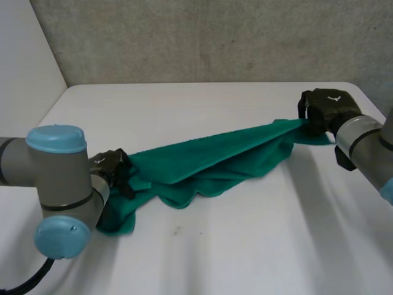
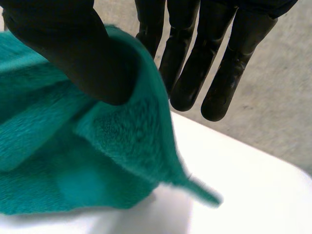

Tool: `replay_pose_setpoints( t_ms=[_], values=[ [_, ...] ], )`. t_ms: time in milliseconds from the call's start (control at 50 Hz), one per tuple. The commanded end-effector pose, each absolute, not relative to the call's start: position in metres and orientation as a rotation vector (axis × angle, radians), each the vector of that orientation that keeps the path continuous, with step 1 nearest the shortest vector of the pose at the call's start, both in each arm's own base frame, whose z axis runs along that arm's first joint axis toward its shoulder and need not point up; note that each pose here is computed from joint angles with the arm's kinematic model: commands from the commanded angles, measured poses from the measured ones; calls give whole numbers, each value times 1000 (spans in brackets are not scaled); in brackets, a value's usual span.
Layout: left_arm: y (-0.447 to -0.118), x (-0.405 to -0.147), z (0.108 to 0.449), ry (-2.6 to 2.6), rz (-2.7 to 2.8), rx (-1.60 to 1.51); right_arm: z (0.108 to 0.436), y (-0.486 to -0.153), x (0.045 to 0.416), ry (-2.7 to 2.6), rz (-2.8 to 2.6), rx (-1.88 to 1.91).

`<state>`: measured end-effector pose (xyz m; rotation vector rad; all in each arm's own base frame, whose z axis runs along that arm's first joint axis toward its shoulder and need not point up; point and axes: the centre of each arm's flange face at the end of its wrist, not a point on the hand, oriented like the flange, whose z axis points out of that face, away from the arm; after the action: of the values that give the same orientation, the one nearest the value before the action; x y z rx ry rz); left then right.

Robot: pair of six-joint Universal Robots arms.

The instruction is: Fold the towel.

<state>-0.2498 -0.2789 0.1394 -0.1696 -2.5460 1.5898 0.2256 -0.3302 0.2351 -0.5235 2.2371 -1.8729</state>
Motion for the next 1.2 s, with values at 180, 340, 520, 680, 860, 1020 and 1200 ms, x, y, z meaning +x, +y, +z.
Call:
replay_pose_setpoints(
  t_ms=[180,340,520,680,860,1020,1200],
  values=[
    [-300,-248,130,-2592,1661,-326,248,-331,211,2262,-1977,-634],
    [-312,-252,141,-2491,1782,-303,239,-336,214,2304,-1970,-772],
    [-353,-257,198,-2269,2109,-372,251,-387,225,2237,-2153,-806],
    [-399,-268,320,-1701,2565,-372,374,-424,224,1796,-2736,-495],
    [-390,-247,427,-1150,2859,-181,451,-404,218,1290,-3010,-164],
    [-384,-229,385,-1300,2722,-173,422,-381,214,1440,-2896,-335],
    [-369,-232,274,-1661,2358,-273,308,-361,225,1858,-2471,-680]
  ],
)
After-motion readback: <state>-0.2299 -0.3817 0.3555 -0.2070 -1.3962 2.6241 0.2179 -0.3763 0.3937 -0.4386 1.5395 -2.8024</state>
